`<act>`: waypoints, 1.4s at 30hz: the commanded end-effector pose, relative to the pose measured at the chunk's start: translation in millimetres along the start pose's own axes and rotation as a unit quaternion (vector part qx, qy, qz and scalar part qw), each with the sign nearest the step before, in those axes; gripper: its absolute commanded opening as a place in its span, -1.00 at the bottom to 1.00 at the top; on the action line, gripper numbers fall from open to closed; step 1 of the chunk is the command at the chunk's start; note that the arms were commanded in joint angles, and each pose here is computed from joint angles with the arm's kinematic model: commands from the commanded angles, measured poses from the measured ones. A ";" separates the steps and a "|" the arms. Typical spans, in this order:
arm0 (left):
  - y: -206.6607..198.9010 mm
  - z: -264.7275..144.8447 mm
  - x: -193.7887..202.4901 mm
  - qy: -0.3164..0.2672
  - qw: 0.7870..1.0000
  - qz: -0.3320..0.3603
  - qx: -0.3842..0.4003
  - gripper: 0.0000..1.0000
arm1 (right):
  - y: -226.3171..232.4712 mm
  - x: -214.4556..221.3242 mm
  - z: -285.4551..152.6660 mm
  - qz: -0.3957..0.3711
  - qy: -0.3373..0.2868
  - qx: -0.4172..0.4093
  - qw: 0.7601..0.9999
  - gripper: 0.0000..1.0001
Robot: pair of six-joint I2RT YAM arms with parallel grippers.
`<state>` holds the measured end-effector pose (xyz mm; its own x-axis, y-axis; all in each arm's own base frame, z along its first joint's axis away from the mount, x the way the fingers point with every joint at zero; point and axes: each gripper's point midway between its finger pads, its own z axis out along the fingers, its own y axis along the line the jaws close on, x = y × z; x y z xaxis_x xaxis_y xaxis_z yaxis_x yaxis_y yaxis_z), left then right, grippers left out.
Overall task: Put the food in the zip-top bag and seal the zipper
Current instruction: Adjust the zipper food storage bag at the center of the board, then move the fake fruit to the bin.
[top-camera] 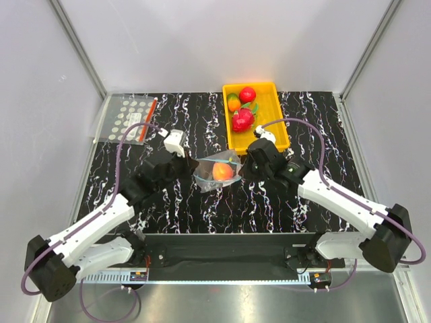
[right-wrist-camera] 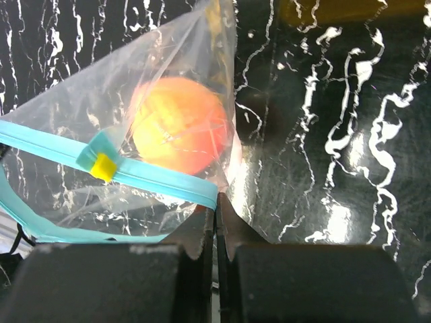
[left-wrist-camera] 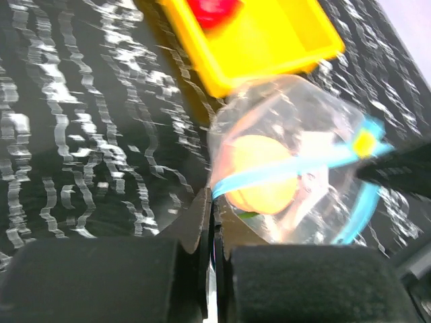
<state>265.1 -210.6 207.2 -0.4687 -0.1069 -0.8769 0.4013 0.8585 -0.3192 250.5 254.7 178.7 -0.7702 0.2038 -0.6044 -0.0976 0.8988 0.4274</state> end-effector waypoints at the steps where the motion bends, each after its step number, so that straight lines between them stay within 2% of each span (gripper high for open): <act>1: -17.1 7.1 -10.0 -0.010 0.999 -0.005 0.039 -1.00 | -6.4 -4.7 -5.6 0.013 -0.013 -0.004 1.000 -1.00; 5: -26.5 14.6 -5.5 0.010 0.998 -0.002 0.054 -1.00 | 20.4 1.0 -1.0 0.000 0.021 -0.056 0.998 -0.99; 7: -27.5 13.3 -7.1 0.011 0.998 0.007 0.055 -1.00 | 29.1 5.9 2.7 -0.009 0.034 -0.075 0.997 -0.92; 9: -23.3 11.7 -6.5 0.014 0.999 0.017 0.045 -1.00 | 34.7 5.5 4.0 -0.020 0.033 -0.090 0.995 -0.70; 12: -12.5 10.7 -10.6 -0.004 1.000 0.015 0.019 -1.00 | 39.6 -1.6 3.4 -0.044 0.026 -0.098 0.994 0.43; 15: 4.3 11.3 -5.7 -0.028 0.999 0.002 -0.015 -1.00 | 28.9 -29.7 1.4 -0.074 -0.014 -0.041 0.996 0.59; 18: 15.4 13.9 -3.3 -0.041 0.998 -0.001 -0.038 -1.00 | 30.1 -60.4 -5.7 -0.089 -0.045 -0.026 0.995 0.61; 23: 23.3 21.8 4.2 -0.037 0.998 0.005 -0.053 -1.00 | 15.1 -111.1 -1.1 -0.065 -0.068 -0.022 0.995 0.62; 29: 18.5 19.6 0.6 -0.070 0.997 0.008 -0.027 -1.00 | -1.6 -169.0 39.7 -0.051 -0.082 -0.002 0.995 0.61; 30: 18.7 19.2 1.5 -0.077 0.997 0.008 -0.024 -1.00 | -14.9 -172.6 62.2 -0.046 -0.069 0.015 0.996 0.58; 32: 18.5 18.5 1.9 -0.077 0.997 0.009 -0.022 -1.00 | -11.2 -198.8 73.6 -0.046 -0.089 0.012 0.995 0.43; 34: 16.9 20.7 6.1 -0.067 0.998 0.009 -0.018 -1.00 | -23.5 -207.8 104.4 -0.038 -0.084 0.019 0.996 0.36; 35: 16.6 21.3 8.4 -0.064 0.998 0.009 -0.016 -1.00 | -10.5 -222.7 108.0 -0.039 -0.097 -0.011 0.994 0.32; 37: 17.7 22.6 10.7 -0.063 0.998 0.009 -0.017 -1.00 | -19.8 -227.6 137.3 -0.024 -0.088 -0.019 0.996 0.20; 38: 18.8 22.7 11.1 -0.064 0.998 0.011 -0.019 -1.00 | -5.8 -242.2 140.0 -0.012 -0.101 -0.054 0.993 0.14; 40: 22.8 23.1 12.5 -0.068 0.997 0.016 -0.026 -1.00 | -10.3 -240.8 172.2 0.009 -0.084 -0.076 0.993 0.01; 41: 23.3 22.6 11.8 -0.071 0.997 0.018 -0.028 -1.00 | 1.3 -259.3 172.3 0.026 -0.100 -0.109 0.989 -0.02; 42: 24.8 22.7 12.5 -0.074 0.997 0.021 -0.029 -1.00 | -6.5 -253.1 197.7 0.038 -0.087 -0.110 0.989 -0.06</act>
<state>278.3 -202.7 162.6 -0.4140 -0.1055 -0.9042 0.3611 0.8927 -0.2695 536.3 250.8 169.8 -0.7041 0.2670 -0.6580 -0.1055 0.8771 0.4687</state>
